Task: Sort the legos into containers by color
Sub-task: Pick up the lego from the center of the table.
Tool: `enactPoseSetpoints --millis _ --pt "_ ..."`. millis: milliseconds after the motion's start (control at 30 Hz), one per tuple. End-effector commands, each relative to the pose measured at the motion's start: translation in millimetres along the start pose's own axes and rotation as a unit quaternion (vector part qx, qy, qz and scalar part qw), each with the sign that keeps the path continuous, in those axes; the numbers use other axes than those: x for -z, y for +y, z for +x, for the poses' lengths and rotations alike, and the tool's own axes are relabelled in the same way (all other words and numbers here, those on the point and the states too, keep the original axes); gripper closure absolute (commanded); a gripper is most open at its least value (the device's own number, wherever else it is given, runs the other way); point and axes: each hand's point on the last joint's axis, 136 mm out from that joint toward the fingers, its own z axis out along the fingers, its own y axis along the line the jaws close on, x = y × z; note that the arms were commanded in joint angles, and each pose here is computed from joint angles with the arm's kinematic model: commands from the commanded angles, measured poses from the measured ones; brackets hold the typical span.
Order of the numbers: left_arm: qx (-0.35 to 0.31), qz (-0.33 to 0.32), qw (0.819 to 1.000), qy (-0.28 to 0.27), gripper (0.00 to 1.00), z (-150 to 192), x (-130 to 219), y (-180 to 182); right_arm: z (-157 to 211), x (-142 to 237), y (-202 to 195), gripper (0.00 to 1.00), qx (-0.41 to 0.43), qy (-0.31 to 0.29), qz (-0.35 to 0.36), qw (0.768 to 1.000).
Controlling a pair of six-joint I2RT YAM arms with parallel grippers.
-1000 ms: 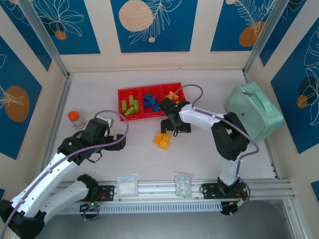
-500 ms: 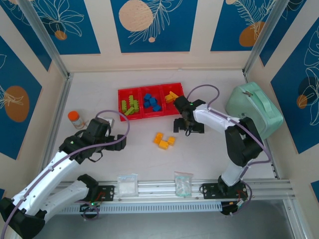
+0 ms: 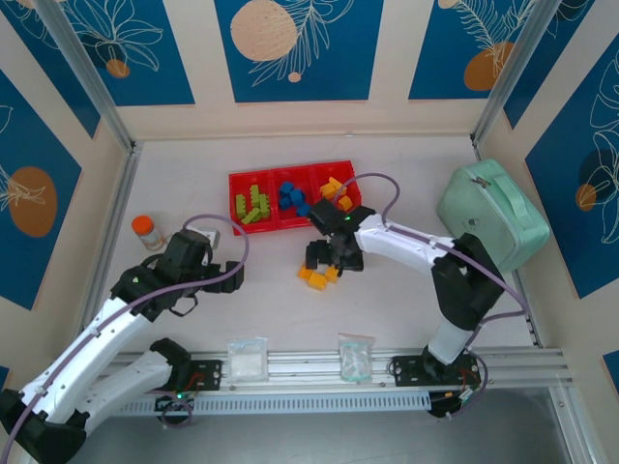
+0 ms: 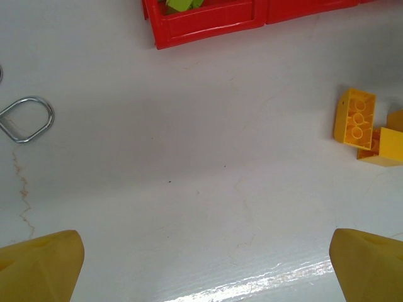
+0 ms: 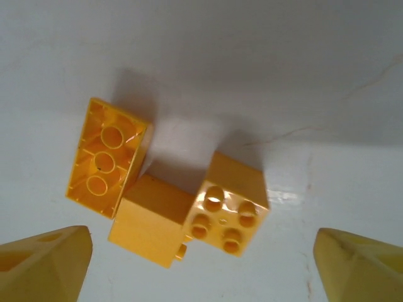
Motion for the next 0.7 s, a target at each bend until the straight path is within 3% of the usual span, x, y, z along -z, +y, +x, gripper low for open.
enactPoseSetpoints --millis 0,300,533,667 --pt "0.011 -0.002 1.000 0.002 0.01 3 3 3 -6 -9 5 0.16 0.002 -0.005 0.029 1.000" --pt "0.011 0.000 1.000 0.013 0.00 6 -5 1 -4 -29 -5 0.25 -0.006 0.012 0.040 0.999" --pt "0.012 0.001 1.000 0.017 0.01 7 -9 0 -3 -38 -16 0.41 -0.019 0.021 0.036 0.999" --pt "0.011 0.001 1.000 0.019 0.01 7 -9 0 -3 -40 -21 0.43 -0.019 0.022 0.037 0.999"
